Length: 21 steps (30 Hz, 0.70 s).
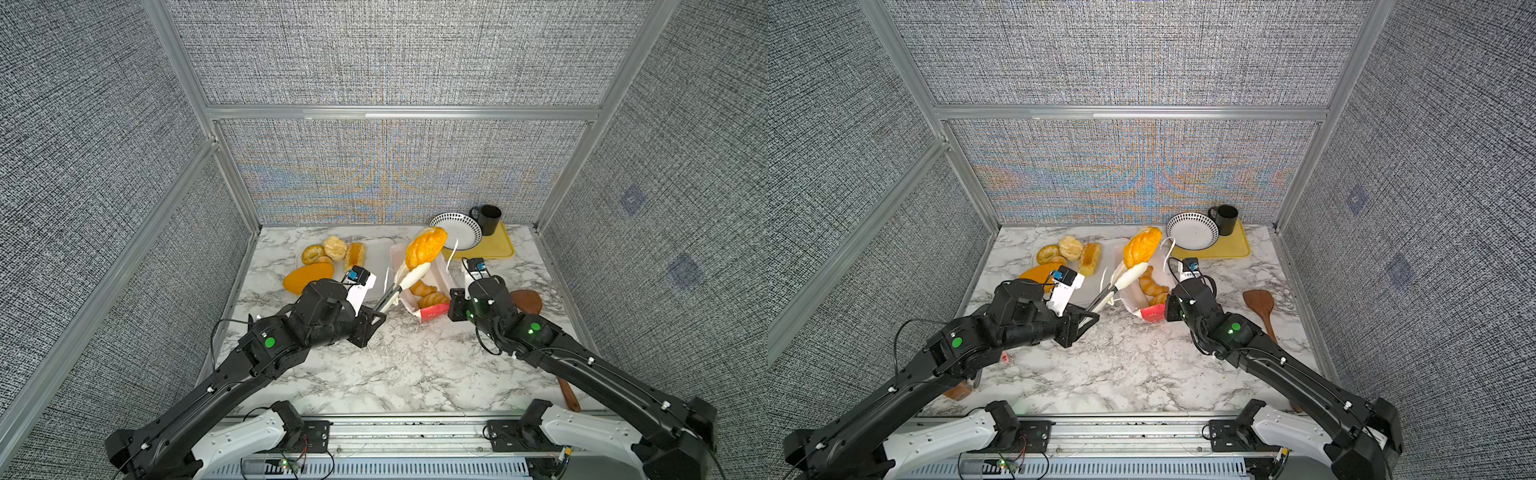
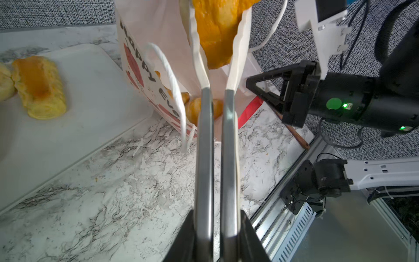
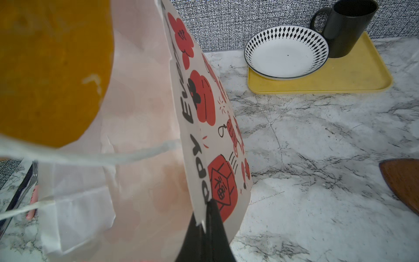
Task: Pack bread into a paper bag
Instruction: Place the fake bread in the paper bag.
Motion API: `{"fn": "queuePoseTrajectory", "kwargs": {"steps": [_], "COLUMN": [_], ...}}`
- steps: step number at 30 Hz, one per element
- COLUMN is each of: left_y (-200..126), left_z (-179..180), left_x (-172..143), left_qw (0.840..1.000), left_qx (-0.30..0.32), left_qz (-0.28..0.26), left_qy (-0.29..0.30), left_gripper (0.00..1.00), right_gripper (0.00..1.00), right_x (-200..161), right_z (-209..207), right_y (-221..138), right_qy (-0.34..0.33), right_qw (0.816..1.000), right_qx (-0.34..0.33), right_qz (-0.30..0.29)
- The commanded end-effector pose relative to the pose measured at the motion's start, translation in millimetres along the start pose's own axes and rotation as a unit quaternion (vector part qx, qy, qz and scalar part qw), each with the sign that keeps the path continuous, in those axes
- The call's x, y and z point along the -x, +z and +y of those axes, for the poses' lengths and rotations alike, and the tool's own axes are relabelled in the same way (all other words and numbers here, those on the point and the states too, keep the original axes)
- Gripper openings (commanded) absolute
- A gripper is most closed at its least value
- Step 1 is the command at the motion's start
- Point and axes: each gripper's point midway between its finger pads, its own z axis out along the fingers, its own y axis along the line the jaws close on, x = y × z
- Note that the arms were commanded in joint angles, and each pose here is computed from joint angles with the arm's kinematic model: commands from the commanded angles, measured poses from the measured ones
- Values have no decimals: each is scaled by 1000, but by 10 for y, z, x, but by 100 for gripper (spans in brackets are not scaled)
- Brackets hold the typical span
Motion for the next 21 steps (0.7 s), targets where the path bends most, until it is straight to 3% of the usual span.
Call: {"fn": "queuePoseTrajectory", "kwargs": {"steps": [1,8,10,14,21], "left_y": [52,236,230,195,188], "left_z": [-40,40,36,31,-7], "left_x": [145,-39,-27,19,55], "left_qw": [999,1000,1000,1000,1000], "left_qx": [-9,-2,-1,2,-4], "left_qz": [-31,-1,-3,-7,-8], "left_qy": [-7,-23,-21,-15,-9], "left_gripper": [2,4,11,34,42], "right_gripper": [0,0,0,0,0], "right_x": [122,145,149,160,147], "right_z": [36,28,30,28,35], "right_y": [-49,-87,-91,-99,-73], "right_qy": [7,7,6,4,4], "right_qw": [1000,1000,1000,1000,1000], "right_qx": [7,9,9,8,8], "right_qz": [-18,-23,-23,-24,-22]}}
